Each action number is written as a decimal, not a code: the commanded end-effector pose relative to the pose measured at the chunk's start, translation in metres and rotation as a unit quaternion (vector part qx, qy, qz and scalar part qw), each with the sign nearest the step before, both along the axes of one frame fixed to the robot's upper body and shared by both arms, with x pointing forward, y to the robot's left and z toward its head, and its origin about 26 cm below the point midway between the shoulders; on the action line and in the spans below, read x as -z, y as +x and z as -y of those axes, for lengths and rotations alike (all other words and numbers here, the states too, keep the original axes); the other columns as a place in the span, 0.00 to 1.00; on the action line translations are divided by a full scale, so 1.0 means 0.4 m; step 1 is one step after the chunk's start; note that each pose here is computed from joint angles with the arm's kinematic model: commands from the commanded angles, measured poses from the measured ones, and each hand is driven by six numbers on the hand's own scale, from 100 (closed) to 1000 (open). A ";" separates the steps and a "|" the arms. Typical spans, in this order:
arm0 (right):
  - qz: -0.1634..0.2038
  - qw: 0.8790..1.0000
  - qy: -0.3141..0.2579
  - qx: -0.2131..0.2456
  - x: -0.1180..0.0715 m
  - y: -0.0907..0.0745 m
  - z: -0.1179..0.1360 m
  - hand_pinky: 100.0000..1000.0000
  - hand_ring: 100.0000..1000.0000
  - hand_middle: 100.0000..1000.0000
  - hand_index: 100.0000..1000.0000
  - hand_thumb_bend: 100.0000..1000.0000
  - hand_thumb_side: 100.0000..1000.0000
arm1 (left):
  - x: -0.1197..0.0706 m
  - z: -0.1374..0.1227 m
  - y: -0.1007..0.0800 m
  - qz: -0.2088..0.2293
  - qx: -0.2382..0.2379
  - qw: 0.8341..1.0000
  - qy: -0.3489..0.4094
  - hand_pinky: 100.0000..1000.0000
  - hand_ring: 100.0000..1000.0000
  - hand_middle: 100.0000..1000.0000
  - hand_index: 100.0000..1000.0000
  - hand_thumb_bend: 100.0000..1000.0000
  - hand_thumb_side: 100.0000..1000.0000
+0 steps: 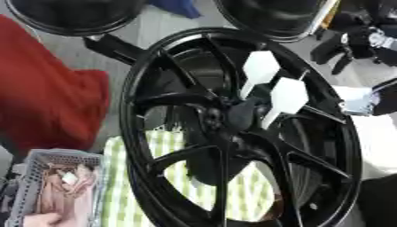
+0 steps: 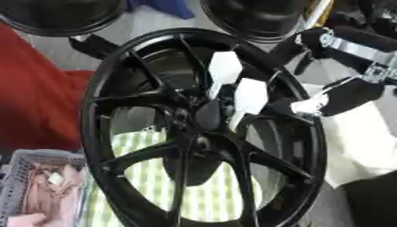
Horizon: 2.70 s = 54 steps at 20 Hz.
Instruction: Pull the pin out of the wheel hub.
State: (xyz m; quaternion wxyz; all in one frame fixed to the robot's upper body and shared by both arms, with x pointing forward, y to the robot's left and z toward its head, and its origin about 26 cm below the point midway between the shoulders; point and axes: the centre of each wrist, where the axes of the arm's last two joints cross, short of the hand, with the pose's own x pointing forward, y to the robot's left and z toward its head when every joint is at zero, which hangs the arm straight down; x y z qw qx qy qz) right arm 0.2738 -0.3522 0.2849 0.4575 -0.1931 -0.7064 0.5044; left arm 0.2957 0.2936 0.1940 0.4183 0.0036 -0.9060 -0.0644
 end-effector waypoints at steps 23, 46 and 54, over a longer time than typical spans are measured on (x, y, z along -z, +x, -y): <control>0.040 0.999 -0.003 0.020 -0.016 0.005 -0.020 0.62 0.84 0.74 0.81 0.52 0.18 | -0.017 0.010 -0.005 0.008 0.007 1.000 0.007 1.00 0.63 0.59 0.83 0.00 0.65; 0.029 0.999 0.021 0.027 0.022 0.010 -0.033 0.58 0.79 0.66 0.77 0.51 0.13 | -0.016 0.019 -0.003 0.006 0.007 1.000 0.013 1.00 0.63 0.59 0.83 0.00 0.66; 0.017 0.999 0.017 0.036 0.038 0.010 -0.034 0.57 0.77 0.62 0.75 0.49 0.10 | -0.015 0.021 -0.003 0.005 0.008 1.000 0.013 1.00 0.63 0.59 0.83 0.00 0.67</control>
